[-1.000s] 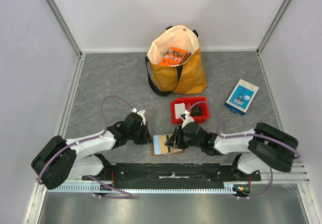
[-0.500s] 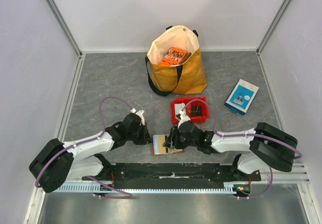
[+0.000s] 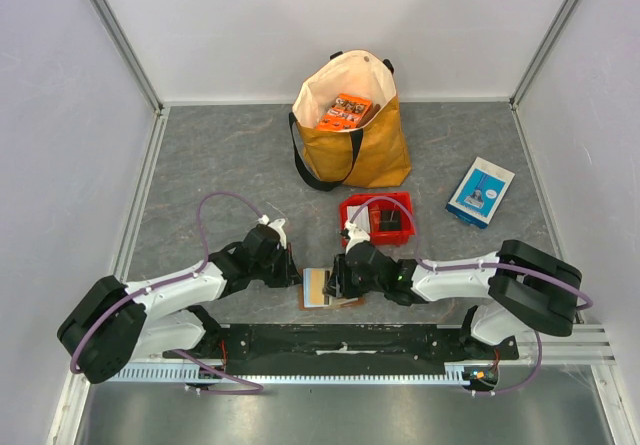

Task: Put the credit cards into the card holder
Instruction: Insert the credit card into the card holder.

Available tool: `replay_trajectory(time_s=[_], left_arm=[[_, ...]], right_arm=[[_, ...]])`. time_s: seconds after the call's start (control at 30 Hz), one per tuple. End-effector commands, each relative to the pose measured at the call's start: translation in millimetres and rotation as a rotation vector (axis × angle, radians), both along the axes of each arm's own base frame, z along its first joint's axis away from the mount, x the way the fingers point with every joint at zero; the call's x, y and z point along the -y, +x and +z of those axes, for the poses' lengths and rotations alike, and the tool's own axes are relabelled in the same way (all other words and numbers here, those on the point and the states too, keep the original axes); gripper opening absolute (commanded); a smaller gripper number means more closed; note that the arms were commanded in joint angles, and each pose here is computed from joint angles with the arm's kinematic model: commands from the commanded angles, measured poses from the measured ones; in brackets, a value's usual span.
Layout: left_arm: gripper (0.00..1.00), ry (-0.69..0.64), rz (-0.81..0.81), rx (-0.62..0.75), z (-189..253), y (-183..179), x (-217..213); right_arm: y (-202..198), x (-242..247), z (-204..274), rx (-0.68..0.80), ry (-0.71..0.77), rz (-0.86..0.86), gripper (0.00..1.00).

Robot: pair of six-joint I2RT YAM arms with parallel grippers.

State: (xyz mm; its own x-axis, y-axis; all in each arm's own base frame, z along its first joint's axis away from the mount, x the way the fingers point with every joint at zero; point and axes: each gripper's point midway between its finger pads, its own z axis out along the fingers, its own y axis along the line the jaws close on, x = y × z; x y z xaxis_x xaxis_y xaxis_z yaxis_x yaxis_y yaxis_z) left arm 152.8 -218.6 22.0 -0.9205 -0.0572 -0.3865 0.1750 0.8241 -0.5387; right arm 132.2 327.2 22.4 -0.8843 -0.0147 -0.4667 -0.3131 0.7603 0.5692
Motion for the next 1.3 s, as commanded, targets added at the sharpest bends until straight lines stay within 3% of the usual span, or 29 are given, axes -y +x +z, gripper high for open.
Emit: replay_trajectory(time_s=[0.0,0.47,0.63,0.7,1.07,1.27], left_arm=[[0.02,-0.081,-0.032,0.024,16,3,16],[0.02,-0.07,-0.136,0.028,14,-3,21],[0.02,-0.068,-0.142,0.033,15,-1,22],[0.02,-0.07,-0.149,0.04,17,-1,22],[0.02,-0.049,-0.15,0.05,21,1,20],[0.02,-0.044,-0.161,0.069,33,-2,15]], right_arm=[[13,-5,11,0.077,0.001,-0.033,0.42],[30,-13,11,0.18,-0.025,-0.013,0.48],[22,-25,23,0.212,0.06,0.074,0.13],[18,-28,29,0.226,0.096,0.098,0.11],[15,-24,29,0.203,0.08,0.1,0.35],[39,-1,92,0.351,0.029,0.009,0.58]])
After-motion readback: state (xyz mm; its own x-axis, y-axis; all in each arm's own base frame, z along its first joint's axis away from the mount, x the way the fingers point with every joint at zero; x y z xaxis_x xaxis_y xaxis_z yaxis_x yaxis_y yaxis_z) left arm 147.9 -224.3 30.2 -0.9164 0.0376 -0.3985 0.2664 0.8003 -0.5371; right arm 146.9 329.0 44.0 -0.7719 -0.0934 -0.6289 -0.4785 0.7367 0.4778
